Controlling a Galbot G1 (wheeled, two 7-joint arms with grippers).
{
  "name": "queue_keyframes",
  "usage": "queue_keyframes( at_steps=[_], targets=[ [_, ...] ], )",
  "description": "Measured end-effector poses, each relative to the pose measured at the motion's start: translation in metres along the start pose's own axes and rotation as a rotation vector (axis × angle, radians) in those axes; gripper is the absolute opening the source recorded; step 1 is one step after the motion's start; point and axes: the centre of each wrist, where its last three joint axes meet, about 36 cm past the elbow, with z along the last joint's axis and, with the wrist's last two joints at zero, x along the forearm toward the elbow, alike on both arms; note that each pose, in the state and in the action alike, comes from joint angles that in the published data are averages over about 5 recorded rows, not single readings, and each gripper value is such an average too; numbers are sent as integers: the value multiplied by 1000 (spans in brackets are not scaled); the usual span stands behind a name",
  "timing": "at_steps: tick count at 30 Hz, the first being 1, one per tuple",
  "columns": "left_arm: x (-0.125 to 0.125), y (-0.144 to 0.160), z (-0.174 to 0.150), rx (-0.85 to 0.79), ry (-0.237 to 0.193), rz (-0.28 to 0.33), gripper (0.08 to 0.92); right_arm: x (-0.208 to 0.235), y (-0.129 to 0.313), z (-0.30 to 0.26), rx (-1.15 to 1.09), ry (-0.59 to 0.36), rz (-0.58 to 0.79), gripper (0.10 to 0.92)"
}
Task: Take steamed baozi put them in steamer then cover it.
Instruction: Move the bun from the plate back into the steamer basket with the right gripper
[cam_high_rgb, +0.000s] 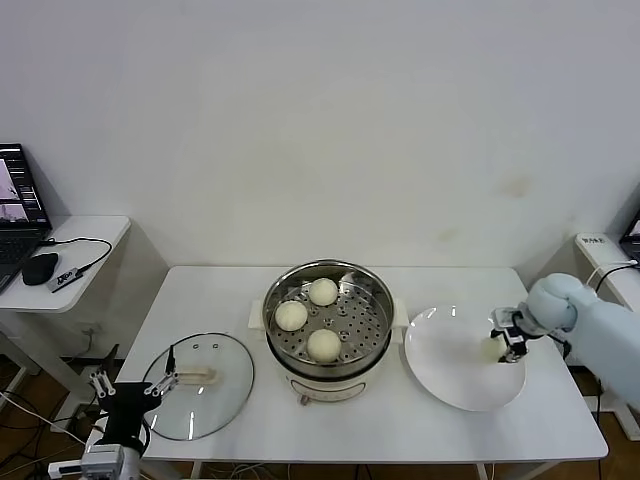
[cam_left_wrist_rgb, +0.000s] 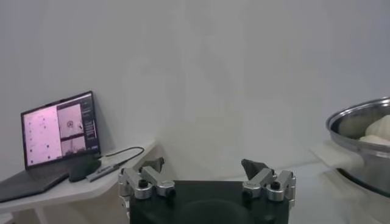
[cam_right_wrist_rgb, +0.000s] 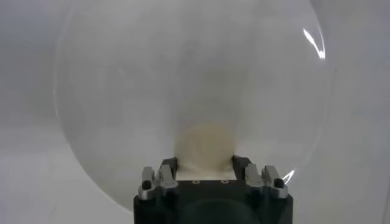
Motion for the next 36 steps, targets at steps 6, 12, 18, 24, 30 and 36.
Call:
queue_keyframes(
  at_steps=[6,12,18,24,30,36],
  targets=[
    [-2,-3,-2,5,-8,9,823,42,-12,4,-9,-16,35,559],
    [-3,-5,-3,7,-16,17,823,93,-30,-15,1,-70,97,560],
    [-3,-6,-6,8,-23,24,823,147,-48,-52,34,-141,156,566],
    [-4,-6,-7,11,-27,22,823,194,-68,-106,69,-216,197,568],
    [-3,-6,-5,16,-21,14,823,214,-77,-170,98,-282,187,573],
    [-3,-4,-4,12,-16,7,823,207,-77,-221,94,-308,145,577]
  ],
)
